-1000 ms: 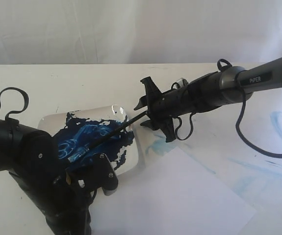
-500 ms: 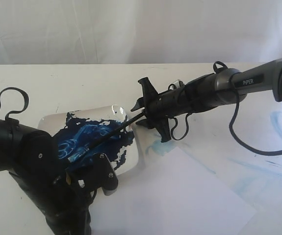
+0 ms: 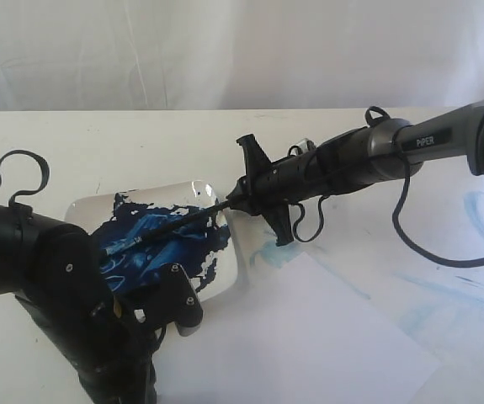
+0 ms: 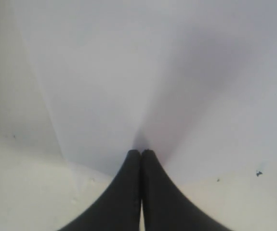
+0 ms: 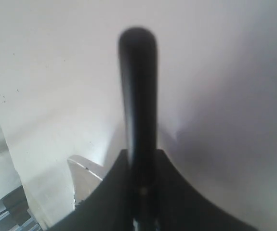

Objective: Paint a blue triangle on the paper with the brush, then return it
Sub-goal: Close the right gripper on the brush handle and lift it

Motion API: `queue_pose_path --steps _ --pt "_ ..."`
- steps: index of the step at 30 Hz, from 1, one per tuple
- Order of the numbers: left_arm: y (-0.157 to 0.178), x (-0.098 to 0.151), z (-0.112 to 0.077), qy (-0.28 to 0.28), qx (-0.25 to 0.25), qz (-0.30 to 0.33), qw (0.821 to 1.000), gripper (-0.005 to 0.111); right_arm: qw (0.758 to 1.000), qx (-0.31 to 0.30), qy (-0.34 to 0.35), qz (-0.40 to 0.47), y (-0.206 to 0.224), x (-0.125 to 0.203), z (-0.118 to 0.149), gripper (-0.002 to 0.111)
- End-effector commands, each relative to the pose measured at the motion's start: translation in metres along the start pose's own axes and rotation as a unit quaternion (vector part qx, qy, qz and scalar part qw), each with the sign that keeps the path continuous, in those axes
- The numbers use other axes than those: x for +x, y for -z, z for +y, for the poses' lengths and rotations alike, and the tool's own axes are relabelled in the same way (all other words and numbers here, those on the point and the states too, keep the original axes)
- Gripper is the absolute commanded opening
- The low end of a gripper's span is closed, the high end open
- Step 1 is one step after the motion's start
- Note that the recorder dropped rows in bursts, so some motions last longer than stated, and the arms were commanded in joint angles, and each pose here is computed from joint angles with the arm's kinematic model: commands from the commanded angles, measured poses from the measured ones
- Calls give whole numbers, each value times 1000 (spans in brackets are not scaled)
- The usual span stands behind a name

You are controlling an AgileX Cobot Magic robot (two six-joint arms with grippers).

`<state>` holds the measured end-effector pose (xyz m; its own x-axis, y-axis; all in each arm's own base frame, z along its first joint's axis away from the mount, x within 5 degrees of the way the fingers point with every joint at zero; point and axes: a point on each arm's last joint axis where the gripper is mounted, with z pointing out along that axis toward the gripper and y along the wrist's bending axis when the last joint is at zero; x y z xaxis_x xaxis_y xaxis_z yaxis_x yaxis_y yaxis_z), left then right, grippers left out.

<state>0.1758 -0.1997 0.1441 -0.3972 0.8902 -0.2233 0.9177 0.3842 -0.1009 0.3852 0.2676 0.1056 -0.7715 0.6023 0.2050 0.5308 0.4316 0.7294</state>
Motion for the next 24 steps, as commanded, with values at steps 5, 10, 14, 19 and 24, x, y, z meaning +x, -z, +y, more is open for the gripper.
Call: queue_pose_path --steps 5,10,14,19,24 --pt "-3 5 -3 3 13 19 1000 0 1000 -12 3 -4 7 1 9 3" --pt "-3 5 -3 3 13 19 1000 0 999 -27 30 -6 19 0 19 3" --pt "-3 5 -3 3 13 19 1000 0 996 -52 70 -4 38 1 36 3" --pt "-3 5 -3 3 13 19 1000 0 984 -86 155 1 65 8 58 3" --pt "-3 5 -3 3 13 19 1000 0 950 -109 292 5 78 16 71 3"
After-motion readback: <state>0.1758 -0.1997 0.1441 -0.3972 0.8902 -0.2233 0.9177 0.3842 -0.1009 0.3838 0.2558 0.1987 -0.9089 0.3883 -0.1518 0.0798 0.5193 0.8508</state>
